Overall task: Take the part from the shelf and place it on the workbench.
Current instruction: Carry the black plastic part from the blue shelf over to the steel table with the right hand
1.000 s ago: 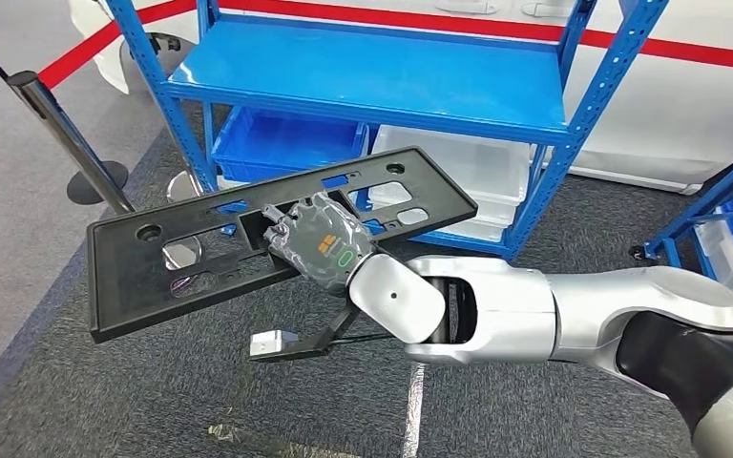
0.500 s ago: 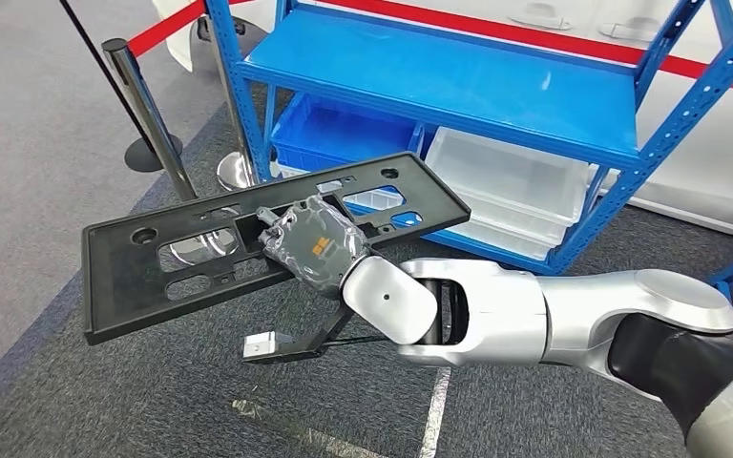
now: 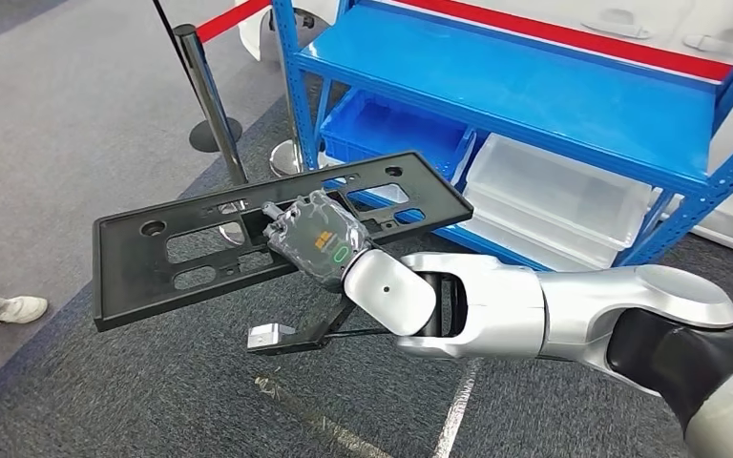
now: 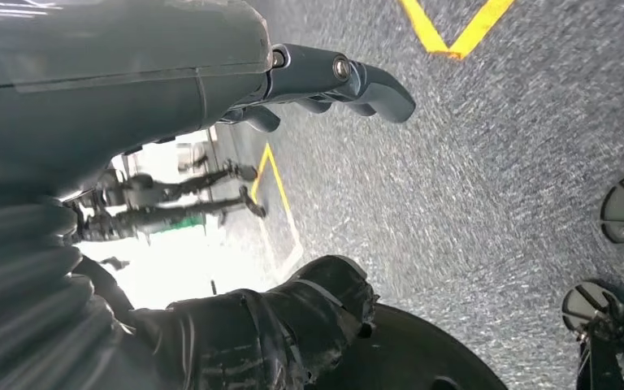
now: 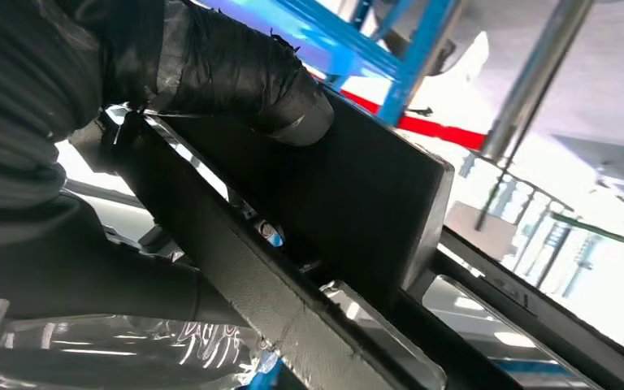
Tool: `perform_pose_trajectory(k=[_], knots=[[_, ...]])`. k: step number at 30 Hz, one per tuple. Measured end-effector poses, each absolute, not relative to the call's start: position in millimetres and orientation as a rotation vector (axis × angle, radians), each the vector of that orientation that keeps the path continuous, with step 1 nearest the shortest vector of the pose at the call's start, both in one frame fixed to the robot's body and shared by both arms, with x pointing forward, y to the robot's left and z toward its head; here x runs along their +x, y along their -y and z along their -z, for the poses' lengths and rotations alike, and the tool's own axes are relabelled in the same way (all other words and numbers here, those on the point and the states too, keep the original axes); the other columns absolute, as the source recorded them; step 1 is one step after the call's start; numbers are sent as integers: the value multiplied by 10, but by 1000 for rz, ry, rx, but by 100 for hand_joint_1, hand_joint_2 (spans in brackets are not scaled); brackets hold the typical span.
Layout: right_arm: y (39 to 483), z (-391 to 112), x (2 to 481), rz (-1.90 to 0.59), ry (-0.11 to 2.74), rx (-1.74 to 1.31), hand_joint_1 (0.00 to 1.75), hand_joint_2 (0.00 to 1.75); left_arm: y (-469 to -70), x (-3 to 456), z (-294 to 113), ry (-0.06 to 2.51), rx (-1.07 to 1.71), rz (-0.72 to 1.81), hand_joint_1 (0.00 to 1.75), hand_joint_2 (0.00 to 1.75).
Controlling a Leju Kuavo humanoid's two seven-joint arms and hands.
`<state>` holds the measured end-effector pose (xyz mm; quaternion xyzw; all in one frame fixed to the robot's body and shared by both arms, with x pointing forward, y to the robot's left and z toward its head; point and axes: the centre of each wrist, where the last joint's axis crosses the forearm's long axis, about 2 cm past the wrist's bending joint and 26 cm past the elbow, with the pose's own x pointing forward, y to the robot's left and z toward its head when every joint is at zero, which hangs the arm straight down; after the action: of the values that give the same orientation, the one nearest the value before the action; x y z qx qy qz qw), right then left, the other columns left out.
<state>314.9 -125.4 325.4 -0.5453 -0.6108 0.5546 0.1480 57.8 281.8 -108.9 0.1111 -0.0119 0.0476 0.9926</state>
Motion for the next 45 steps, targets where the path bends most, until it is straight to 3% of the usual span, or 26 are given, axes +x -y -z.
perform_pose_trajectory(k=[45], knots=[[1460,-3185,3246,-1609,1623,-1609,175,175,-2846,587,1089,50,225,-87,0,175]])
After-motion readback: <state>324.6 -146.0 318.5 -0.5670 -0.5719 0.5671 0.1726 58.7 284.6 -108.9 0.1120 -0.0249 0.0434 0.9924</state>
